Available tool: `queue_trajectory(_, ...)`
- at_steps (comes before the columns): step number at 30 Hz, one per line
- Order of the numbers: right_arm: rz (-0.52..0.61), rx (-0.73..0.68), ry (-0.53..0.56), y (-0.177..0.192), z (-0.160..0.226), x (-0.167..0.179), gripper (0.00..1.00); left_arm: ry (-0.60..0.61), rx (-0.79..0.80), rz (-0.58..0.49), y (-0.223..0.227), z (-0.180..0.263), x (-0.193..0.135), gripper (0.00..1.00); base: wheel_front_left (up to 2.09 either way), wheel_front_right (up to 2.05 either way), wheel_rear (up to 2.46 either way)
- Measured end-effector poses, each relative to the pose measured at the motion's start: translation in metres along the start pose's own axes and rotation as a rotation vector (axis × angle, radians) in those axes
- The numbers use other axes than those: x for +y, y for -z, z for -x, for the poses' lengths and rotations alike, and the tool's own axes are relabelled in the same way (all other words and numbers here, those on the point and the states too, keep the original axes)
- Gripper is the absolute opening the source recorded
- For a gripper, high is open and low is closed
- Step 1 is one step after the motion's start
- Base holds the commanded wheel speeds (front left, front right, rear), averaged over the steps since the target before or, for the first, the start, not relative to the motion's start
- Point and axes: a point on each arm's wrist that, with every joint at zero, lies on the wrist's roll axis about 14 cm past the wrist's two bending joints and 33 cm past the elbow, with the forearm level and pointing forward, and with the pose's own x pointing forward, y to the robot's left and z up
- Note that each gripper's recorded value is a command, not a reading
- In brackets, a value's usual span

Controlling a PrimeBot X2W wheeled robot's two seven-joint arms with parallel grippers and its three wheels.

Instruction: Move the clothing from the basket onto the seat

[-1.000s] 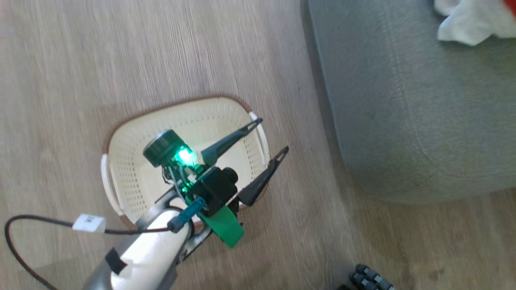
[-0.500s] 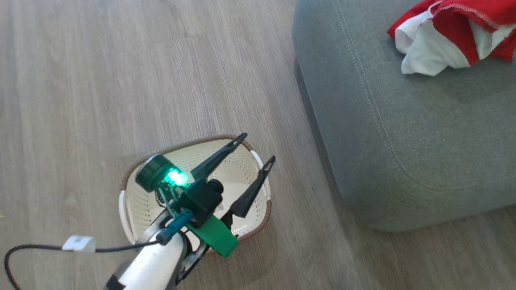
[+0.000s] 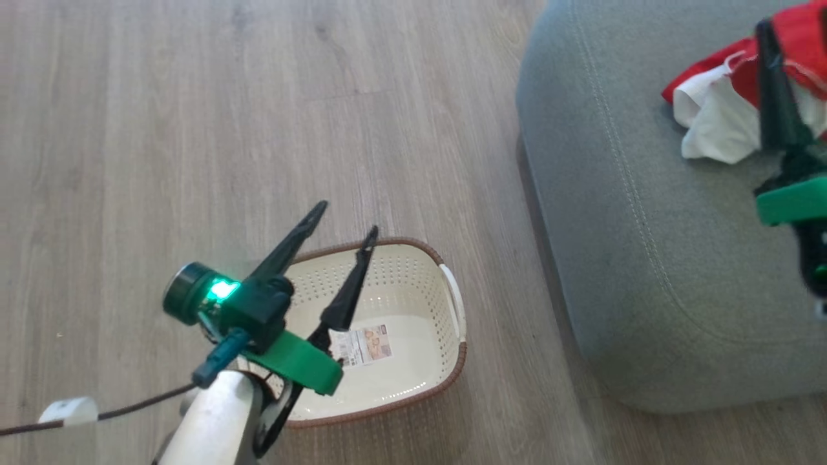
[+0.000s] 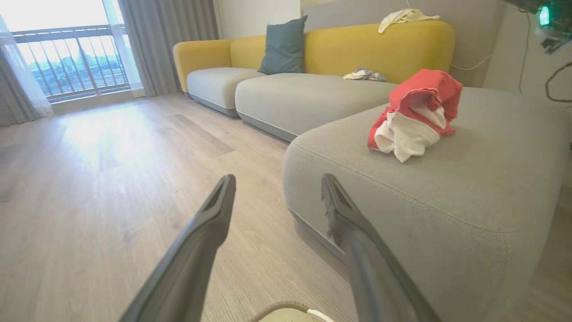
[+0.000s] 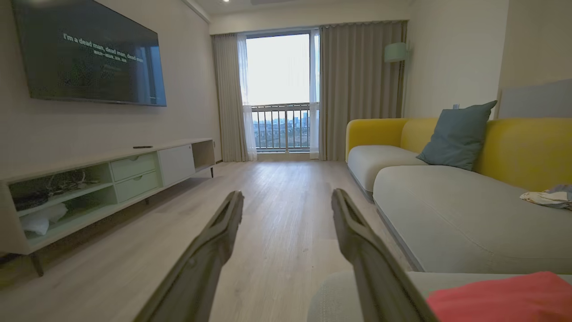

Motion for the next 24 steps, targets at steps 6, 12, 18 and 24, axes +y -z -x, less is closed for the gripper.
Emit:
queue_trajectory(6, -0.089, -0.008, -0.059, 0.008, 0.004, 0.037, 1.00, -0.137, -0.015, -0.010, -0.010, 0.017, 0.034, 1.00, 0.00, 0.00, 0.00)
queue_trajectory(12, -0.129, 0.052, -0.099, 0.035, 0.019, 0.069, 1.00, -0.265, -0.030, -0.033, -0.020, 0.034, 0.064, 1.00, 0.00, 0.00, 0.00)
queue_trajectory(18, -0.173, 0.096, -0.093, 0.058, 0.034, 0.095, 1.00, -0.382, -0.005, -0.011, -0.014, 0.058, 0.082, 1.00, 0.00, 0.00, 0.00)
queue_trajectory(24, -0.184, 0.176, -0.094, 0.086, 0.053, 0.113, 1.00, -0.439, 0.034, 0.033, 0.000, 0.071, 0.092, 1.00, 0.00, 0.00, 0.00)
